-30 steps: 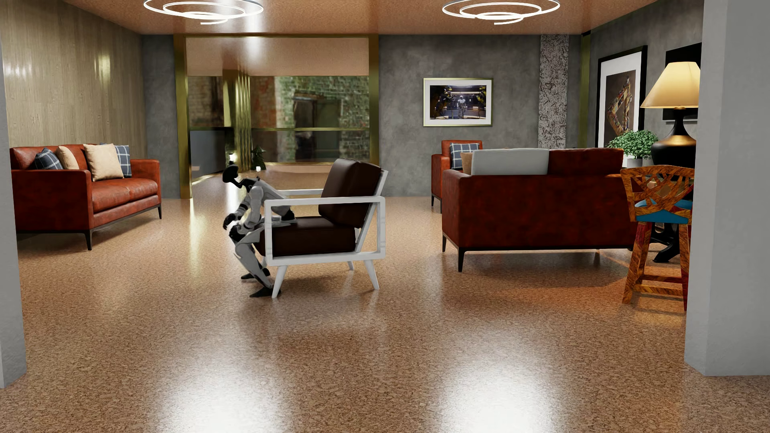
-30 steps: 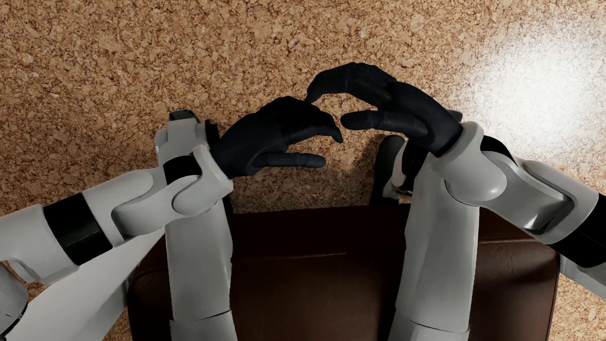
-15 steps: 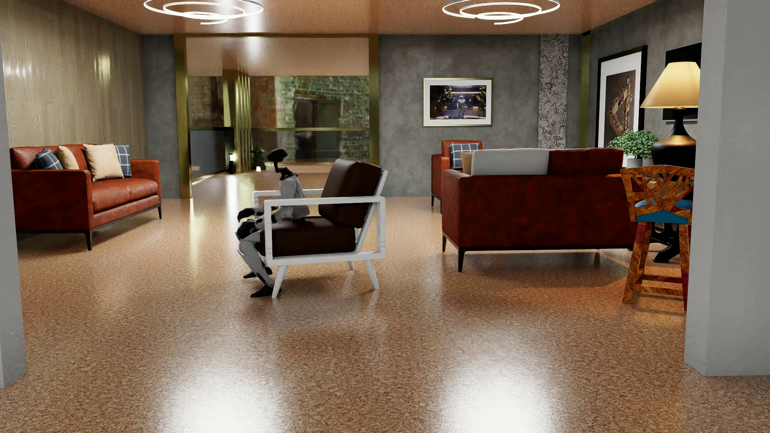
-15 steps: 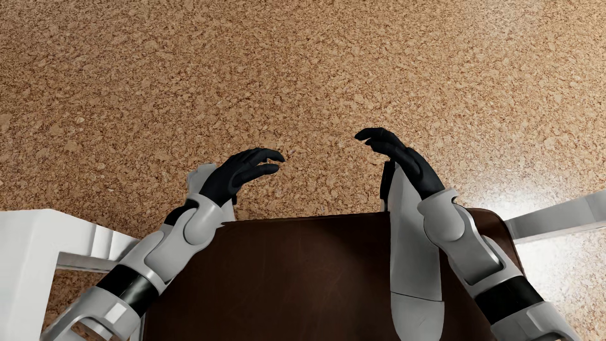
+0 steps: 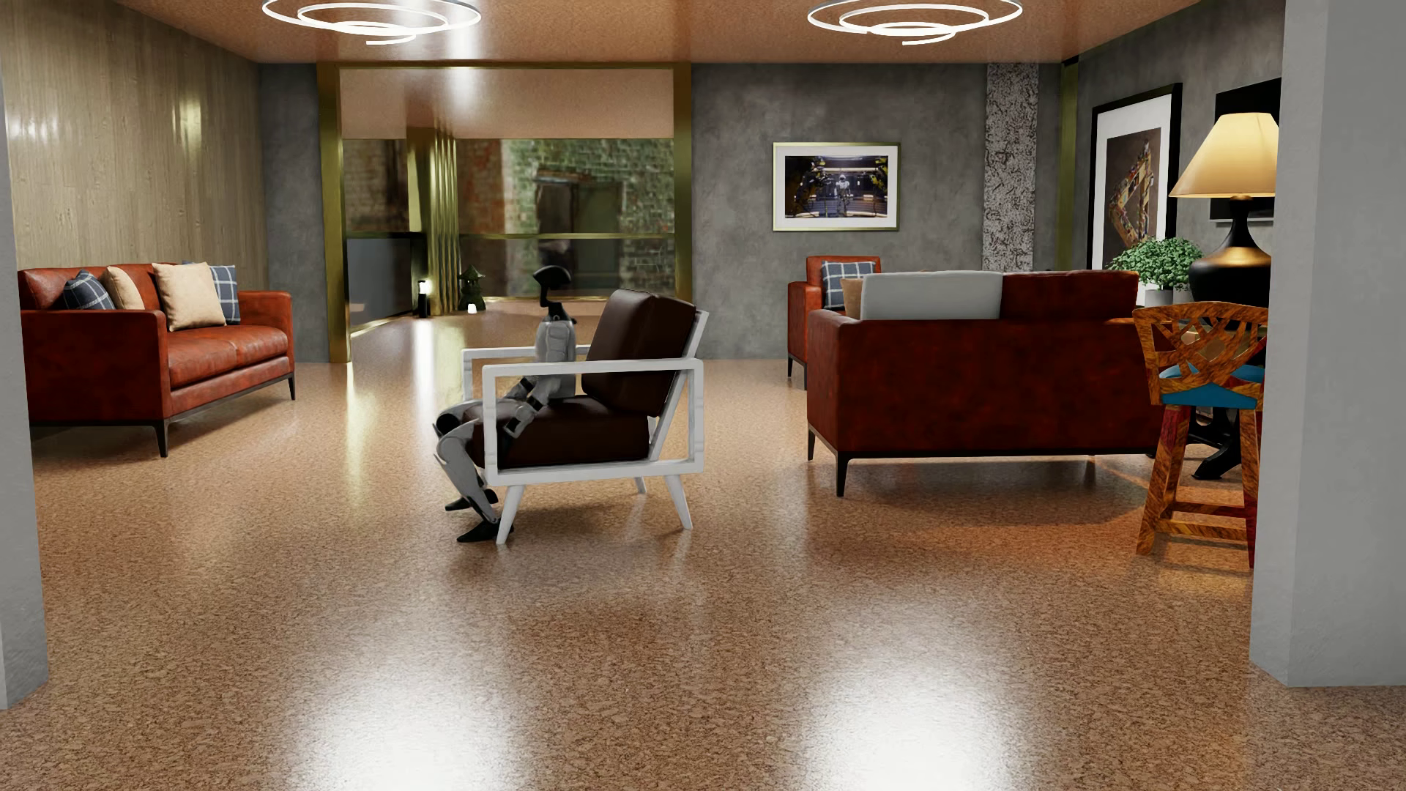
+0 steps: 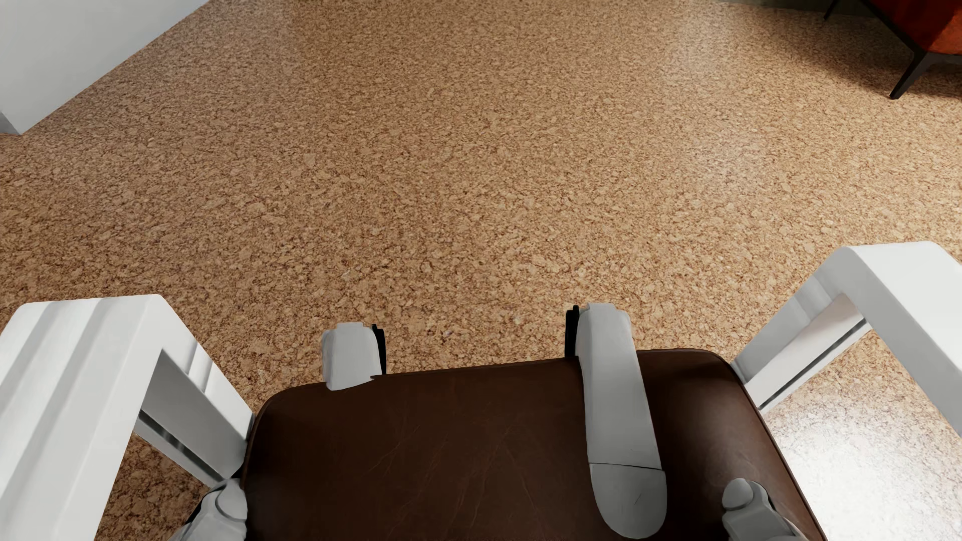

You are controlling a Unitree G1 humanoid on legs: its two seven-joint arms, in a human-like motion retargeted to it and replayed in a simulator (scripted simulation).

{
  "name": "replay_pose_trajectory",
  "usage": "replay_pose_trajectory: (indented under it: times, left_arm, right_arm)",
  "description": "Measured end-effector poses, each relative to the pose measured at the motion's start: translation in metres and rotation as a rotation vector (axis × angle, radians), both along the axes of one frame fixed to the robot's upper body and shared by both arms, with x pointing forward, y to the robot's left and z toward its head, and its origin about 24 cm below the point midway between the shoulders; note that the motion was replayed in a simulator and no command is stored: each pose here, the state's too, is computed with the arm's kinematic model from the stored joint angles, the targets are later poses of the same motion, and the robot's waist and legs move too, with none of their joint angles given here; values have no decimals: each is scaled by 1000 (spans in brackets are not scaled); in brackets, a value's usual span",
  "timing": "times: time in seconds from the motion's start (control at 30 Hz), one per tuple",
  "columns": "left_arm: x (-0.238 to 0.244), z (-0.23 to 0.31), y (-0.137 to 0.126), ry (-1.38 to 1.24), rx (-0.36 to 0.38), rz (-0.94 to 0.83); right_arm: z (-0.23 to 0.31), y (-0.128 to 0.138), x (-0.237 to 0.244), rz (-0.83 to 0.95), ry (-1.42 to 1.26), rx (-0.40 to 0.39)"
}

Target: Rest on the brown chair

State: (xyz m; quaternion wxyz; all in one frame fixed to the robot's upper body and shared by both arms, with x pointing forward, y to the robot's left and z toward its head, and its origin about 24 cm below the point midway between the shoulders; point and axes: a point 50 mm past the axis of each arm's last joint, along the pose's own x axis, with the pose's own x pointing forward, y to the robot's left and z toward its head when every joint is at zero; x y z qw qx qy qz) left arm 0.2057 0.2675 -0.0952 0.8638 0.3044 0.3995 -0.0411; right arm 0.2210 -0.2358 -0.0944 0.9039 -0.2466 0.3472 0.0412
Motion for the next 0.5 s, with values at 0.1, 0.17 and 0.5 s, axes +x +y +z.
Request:
replay_pose_trajectory:
  times: [0.1,0.17,0.5]
  left_arm:
    - [-57,-31,9,307,8,-124]
    - [-87,-44,8,421,-16,-115]
    - [-81,-40,-12,284,-90,-141]
  right_arm:
    - [-41,-2,-61,106,320,-25]
    - [-57,2,-98,101,453,1]
    - [-61,29,-109,171,425,103]
